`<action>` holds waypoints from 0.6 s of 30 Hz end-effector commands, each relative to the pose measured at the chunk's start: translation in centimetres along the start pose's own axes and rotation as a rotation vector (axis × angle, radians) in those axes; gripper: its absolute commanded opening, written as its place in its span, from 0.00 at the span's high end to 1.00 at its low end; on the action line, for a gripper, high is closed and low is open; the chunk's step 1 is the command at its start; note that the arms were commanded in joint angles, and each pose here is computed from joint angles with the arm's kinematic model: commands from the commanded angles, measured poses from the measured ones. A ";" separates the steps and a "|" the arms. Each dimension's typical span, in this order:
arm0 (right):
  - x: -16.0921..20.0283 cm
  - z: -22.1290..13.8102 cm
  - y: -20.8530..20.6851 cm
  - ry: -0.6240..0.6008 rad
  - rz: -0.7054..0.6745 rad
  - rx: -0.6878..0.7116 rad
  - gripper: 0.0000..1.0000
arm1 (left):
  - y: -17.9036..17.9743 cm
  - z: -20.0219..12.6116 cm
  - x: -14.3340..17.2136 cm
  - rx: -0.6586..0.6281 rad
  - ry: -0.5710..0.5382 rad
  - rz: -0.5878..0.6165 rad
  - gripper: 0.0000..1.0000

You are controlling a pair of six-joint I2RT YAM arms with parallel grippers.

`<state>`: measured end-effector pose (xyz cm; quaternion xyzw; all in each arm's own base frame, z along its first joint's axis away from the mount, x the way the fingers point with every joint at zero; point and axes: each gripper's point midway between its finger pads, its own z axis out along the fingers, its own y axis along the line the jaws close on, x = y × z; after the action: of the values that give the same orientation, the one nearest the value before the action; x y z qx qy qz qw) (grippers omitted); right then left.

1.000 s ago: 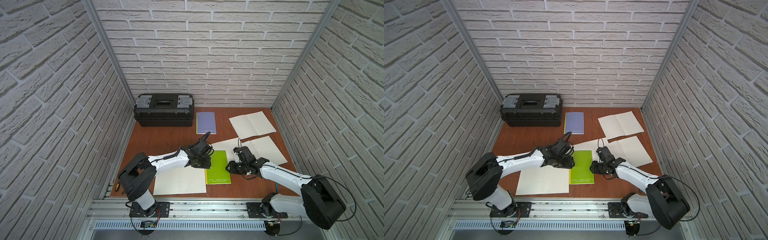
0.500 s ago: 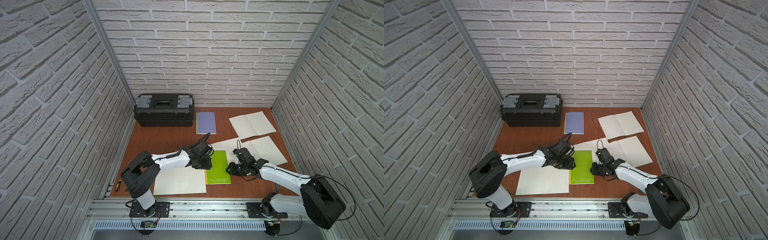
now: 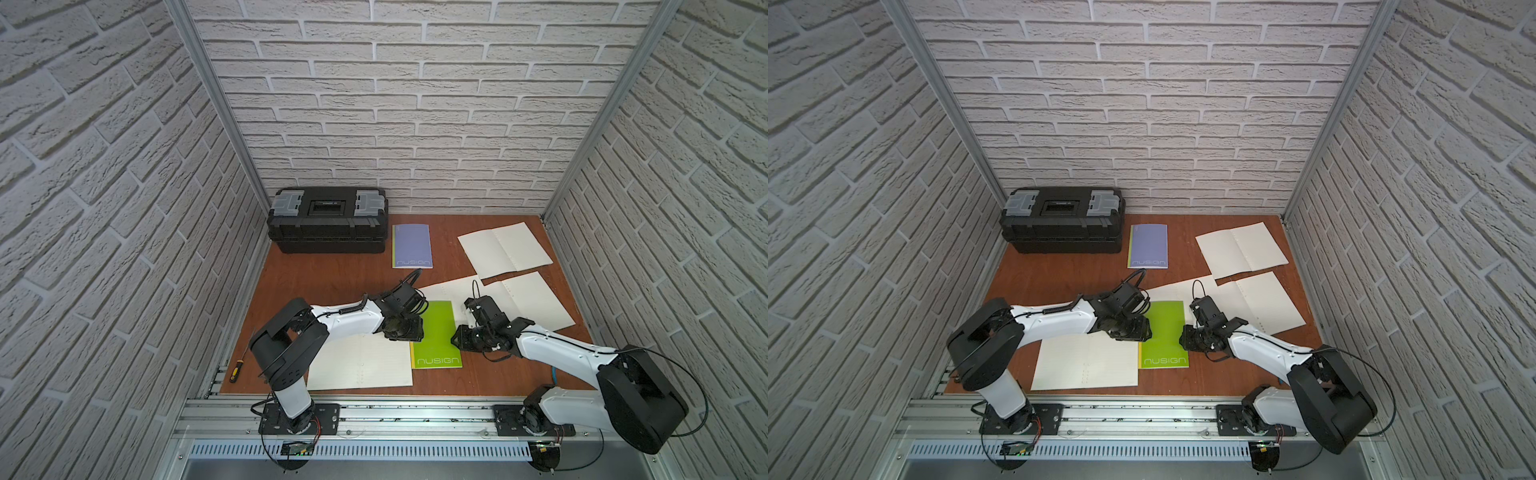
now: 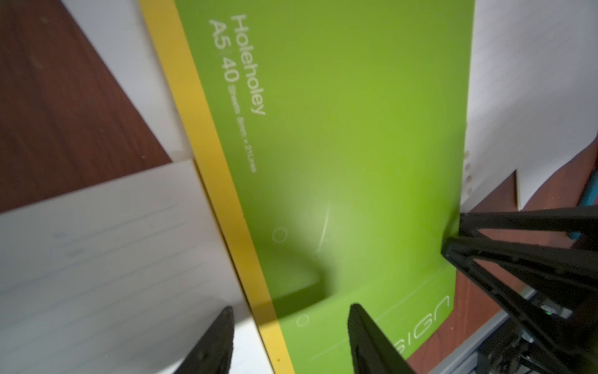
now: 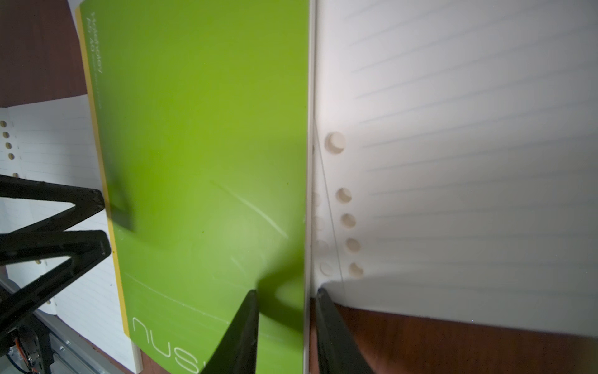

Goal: Close the notebook
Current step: Pick up the notebook at the notebook.

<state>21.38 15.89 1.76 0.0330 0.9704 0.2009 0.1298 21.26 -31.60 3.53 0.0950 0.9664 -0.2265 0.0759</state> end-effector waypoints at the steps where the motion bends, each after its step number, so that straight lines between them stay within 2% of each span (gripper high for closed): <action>1: 0.1 0.4 0.2 -0.004 -0.001 -0.008 0.69 | -0.1 0.3 -0.3 0.000 0.014 -0.008 0.43; 11: 0.2 0.8 0.4 0.000 -0.002 -0.016 0.69 | -0.6 1.1 -0.2 0.018 0.047 -0.004 0.41; 18: 0.4 1.3 0.9 0.008 0.006 -0.042 0.70 | -1.2 0.9 -0.6 0.099 0.026 -0.023 0.41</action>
<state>21.98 16.45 1.73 0.0390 0.9673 0.2098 0.1371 21.76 -32.35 3.55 0.0897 0.9637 -0.2446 0.0586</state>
